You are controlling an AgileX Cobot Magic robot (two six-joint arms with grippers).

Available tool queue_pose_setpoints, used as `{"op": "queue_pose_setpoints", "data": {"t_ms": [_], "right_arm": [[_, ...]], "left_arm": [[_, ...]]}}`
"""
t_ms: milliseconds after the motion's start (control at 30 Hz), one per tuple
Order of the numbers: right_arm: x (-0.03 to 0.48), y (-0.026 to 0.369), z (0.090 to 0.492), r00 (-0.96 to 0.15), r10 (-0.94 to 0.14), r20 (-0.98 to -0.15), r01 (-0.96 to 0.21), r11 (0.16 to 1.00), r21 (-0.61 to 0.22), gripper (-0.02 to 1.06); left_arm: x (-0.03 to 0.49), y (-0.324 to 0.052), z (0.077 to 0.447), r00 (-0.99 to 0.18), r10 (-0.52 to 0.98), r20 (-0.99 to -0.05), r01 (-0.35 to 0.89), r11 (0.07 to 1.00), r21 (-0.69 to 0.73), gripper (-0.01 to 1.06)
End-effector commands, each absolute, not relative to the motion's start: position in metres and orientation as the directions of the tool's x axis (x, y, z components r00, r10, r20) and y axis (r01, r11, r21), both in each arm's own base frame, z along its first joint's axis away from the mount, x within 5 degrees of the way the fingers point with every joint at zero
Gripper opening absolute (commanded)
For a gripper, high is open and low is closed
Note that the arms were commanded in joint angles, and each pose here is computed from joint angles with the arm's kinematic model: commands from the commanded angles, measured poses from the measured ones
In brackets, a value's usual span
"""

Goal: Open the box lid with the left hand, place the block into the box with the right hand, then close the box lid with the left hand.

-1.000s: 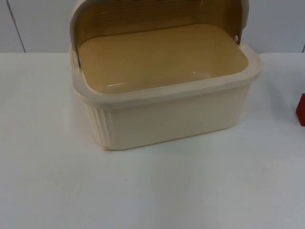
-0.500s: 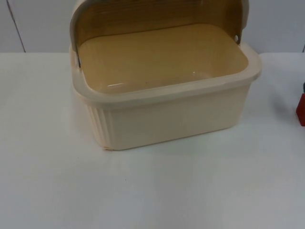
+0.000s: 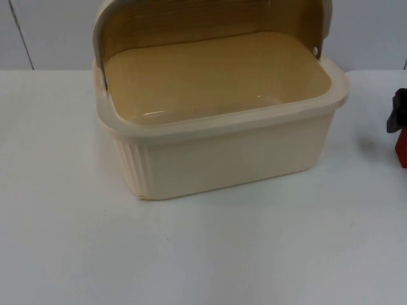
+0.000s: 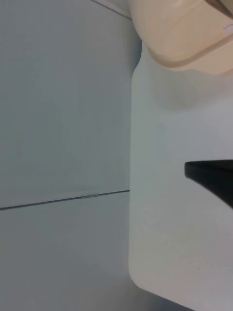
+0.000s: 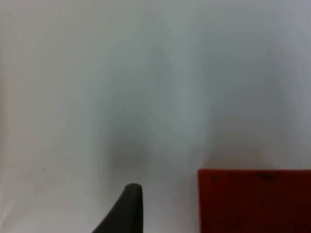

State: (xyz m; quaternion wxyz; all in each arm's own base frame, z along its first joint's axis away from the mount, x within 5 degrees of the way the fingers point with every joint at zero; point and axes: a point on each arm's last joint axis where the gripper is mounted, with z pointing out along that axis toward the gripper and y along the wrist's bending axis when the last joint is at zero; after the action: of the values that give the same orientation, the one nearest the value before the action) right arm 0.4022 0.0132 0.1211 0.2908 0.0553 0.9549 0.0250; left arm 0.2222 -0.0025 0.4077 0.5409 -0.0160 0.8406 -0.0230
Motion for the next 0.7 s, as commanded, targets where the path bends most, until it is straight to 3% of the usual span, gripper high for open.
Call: {"op": "queue_pose_setpoints", "data": {"t_ms": [0, 300, 667], "right_arm": [[0.405, 0.014, 0.122, -0.81, 0.125, -0.573, 0.092, 0.992, 0.087, 1.05], [0.41, 0.014, 0.115, -0.787, 0.126, -0.604, 0.088, 0.992, 0.092, 1.05], [0.409, 0.014, 0.106, -0.805, 0.125, -0.58, 0.091, 0.992, 0.088, 1.05]], "left_arm": [[0.221, -0.002, 0.41, -0.395, -0.065, -0.916, -0.007, 0.998, -0.068, 1.05], [0.221, -0.002, 0.41, -0.388, -0.066, -0.919, -0.007, 0.998, -0.068, 1.05], [0.221, -0.002, 0.41, -0.388, -0.066, -0.919, -0.007, 0.998, -0.068, 1.05]]}}
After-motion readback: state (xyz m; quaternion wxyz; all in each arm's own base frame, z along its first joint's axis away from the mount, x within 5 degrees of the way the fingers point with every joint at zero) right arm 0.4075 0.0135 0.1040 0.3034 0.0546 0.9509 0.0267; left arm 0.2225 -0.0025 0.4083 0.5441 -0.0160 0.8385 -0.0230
